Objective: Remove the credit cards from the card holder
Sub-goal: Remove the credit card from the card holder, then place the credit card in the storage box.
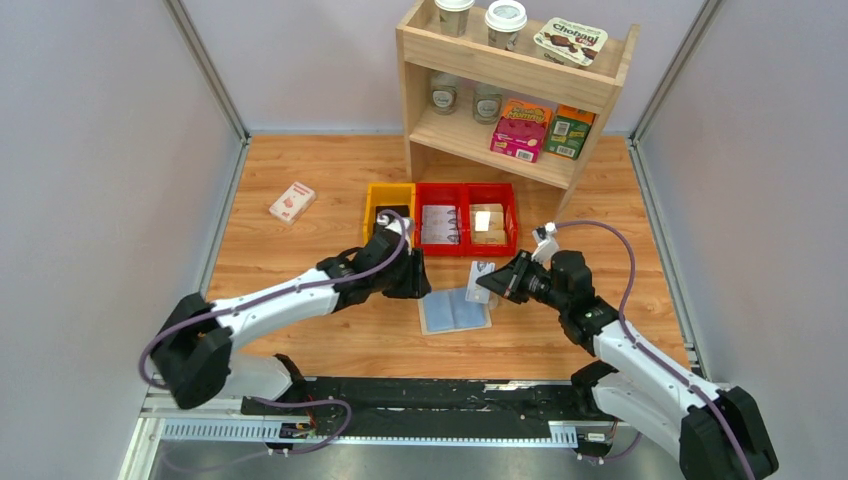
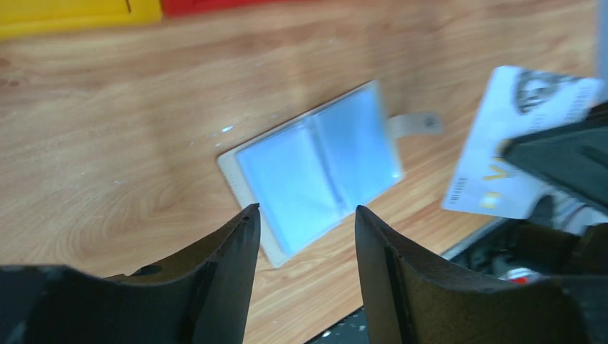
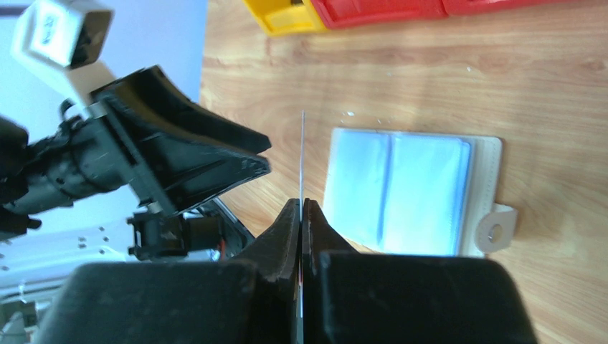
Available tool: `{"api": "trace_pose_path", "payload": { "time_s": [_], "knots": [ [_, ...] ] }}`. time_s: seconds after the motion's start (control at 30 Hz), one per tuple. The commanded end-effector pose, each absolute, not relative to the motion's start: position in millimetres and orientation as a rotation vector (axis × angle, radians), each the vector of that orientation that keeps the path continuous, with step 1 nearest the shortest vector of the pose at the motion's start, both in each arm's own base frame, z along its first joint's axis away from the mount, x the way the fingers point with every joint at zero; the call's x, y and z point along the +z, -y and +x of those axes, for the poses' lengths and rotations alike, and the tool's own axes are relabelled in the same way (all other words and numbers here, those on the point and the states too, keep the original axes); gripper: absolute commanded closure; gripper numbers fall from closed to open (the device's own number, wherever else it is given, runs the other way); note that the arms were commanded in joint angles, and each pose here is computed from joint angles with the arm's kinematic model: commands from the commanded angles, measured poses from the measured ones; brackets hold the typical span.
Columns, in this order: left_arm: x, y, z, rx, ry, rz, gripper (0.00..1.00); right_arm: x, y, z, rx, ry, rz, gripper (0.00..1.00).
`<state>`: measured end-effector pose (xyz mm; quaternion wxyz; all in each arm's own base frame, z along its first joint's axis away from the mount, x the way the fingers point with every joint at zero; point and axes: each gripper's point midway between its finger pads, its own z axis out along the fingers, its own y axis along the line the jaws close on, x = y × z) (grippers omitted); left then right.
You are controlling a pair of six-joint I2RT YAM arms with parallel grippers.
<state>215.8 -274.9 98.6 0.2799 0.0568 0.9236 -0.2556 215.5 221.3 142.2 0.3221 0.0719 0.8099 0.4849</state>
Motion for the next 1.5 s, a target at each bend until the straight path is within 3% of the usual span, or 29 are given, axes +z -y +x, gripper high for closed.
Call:
{"api": "trace_pose_path", "payload": {
  "time_s": [0.0, 0.13, 0.33, 0.63, 0.8, 0.87, 1.03, 1.07, 1.13, 1.3, 1.4, 1.47],
  "knots": [
    [167.5, 287.0, 229.1, -0.945, -2.18, 0.007, 0.39, 198.7, -227.0, 229.1, 1.368, -1.858, 0.277, 1.0],
    [207.0, 296.5, 222.4, -1.219, -1.976, -0.094, 0.33, 226.3, -232.2, 224.3, 1.417, -1.737, 0.302, 1.0],
    [235.7, 306.3, 212.7, -1.487, -1.815, -0.174, 0.31, 248.2, -239.1, 219.9, 1.452, -1.652, 0.333, 1.0],
    [251.5, 326.1, 203.4, -1.679, -1.699, -0.143, 0.32, 262.3, -249.9, 216.2, 1.515, -1.605, 0.329, 1.0],
    [244.8, 336.5, 202.0, -1.722, -1.72, -0.14, 0.39, 266.5, -252.2, 215.8, 1.536, -1.588, 0.331, 1.0],
    [242.1, 340.0, 201.2, -1.741, -1.726, -0.139, 0.46, 268.9, -252.8, 216.0, 1.542, -1.58, 0.327, 1.0],
    [253.0, 340.9, 199.3, -1.809, -1.646, -0.128, 0.81, 264.3, -254.1, 215.5, 1.538, -1.593, 0.325, 1.0],
    [254.0, 340.7, 198.7, -1.811, -1.641, -0.127, 0.92, 263.6, -253.2, 215.9, 1.532, -1.593, 0.324, 1.0],
    [252.2, 339.2, 198.1, -1.792, -1.641, -0.112, 1.0, 261.3, -252.7, 215.2, 1.518, -1.601, 0.315, 0.99],
    [254.3, 329.1, 199.5, -1.68, -1.687, 0.001, 1.0, 253.4, -243.2, 217.8, 1.41, -1.633, 0.299, 0.8],
    [229.3, 313.6, 211.9, -1.476, -1.869, 0.153, 1.0, 246.0, -234.3, 218.7, 1.298, -1.674, 0.262, 0.65],
    [238.0, 304.6, 221.5, -1.376, -1.893, 0.273, 1.0, 241.7, -225.0, 219.9, 1.216, -1.7, 0.253, 0.47]
  ]
}}
